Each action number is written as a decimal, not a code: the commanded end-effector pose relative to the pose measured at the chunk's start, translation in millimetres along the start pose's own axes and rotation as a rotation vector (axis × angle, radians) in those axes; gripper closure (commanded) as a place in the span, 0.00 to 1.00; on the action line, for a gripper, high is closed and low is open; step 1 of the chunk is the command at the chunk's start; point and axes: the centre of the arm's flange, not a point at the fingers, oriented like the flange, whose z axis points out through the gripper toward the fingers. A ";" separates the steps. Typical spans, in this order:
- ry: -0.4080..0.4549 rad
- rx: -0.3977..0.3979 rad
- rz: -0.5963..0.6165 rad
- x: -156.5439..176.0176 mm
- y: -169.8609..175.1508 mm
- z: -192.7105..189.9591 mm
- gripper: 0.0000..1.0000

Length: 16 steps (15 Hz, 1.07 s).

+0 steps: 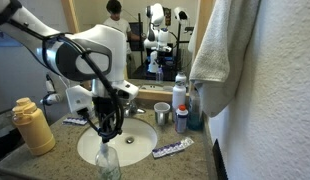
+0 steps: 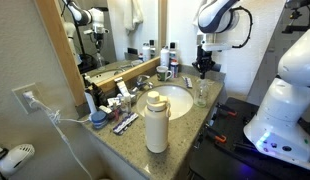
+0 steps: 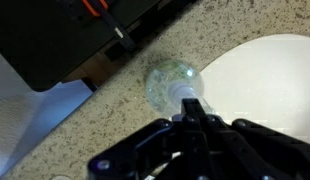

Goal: Press on the handwash bottle

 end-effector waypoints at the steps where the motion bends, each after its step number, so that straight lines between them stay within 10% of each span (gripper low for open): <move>1: -0.027 -0.020 -0.006 -12.0 -2.6 21.2 1.00; 16: 0.027 -0.042 -0.010 -23.5 3.8 -6.2 1.00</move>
